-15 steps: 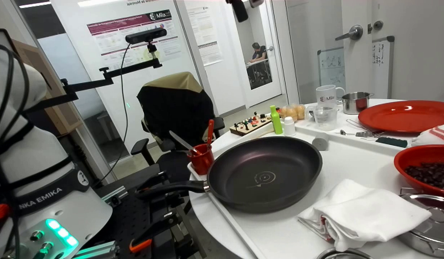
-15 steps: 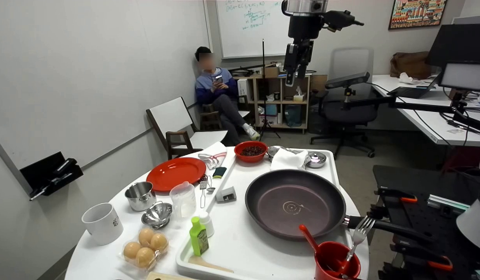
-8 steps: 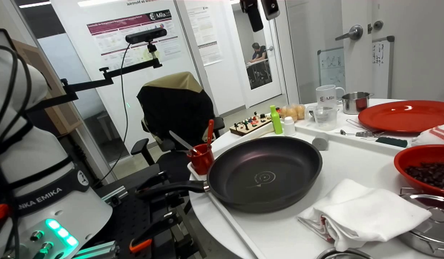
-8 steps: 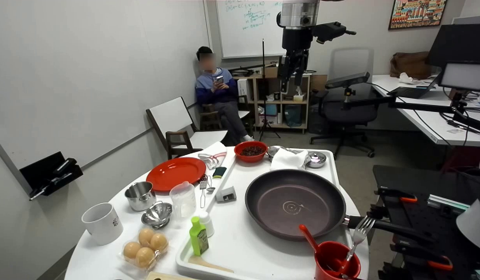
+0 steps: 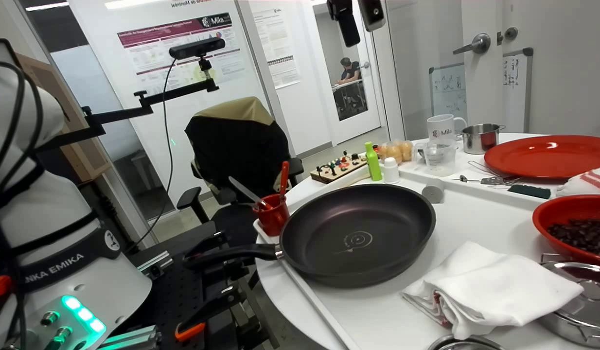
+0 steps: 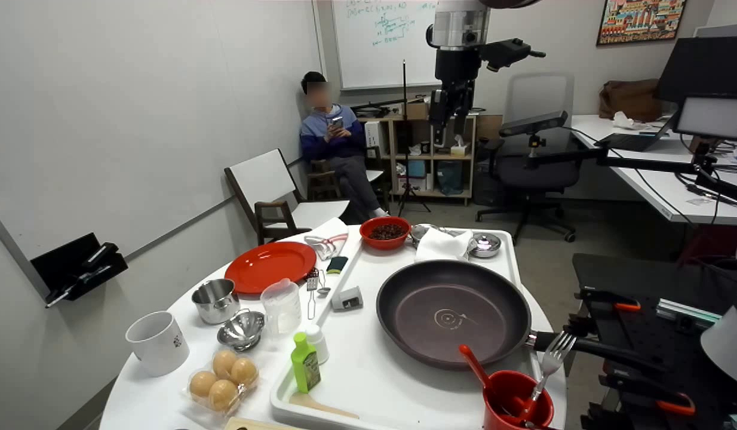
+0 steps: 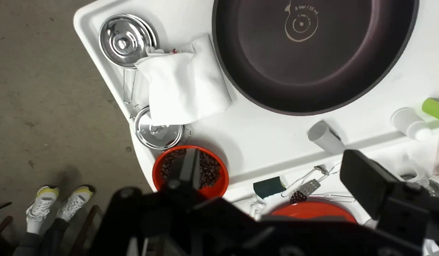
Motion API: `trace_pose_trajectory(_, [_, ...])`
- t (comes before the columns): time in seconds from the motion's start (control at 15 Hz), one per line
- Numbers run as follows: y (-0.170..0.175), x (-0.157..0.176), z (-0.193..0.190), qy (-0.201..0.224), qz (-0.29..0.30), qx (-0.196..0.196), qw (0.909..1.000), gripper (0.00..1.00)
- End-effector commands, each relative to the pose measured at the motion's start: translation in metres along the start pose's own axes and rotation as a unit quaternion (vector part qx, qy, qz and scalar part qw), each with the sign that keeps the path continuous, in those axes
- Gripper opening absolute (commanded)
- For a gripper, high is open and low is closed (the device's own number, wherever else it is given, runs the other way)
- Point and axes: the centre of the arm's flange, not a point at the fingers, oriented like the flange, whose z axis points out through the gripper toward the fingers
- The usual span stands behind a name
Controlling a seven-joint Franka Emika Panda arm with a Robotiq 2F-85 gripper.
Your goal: Get the white kitchen towel from the table and use it to wipe the black pan
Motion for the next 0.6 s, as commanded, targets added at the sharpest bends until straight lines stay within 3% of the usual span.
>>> trace_pose_trajectory(0.0, [0.037,0.034,0.025,-0.001,-0.012,0.002,0.9999,1.0])
trace_pose_trajectory(0.33, [0.088,0.066,0.07,-0.032,-0.03,0.005,0.999,1.0])
trace_pose_trajectory(0.53, [0.1,0.076,0.105,-0.055,-0.05,-0.007,0.9972,1.0])
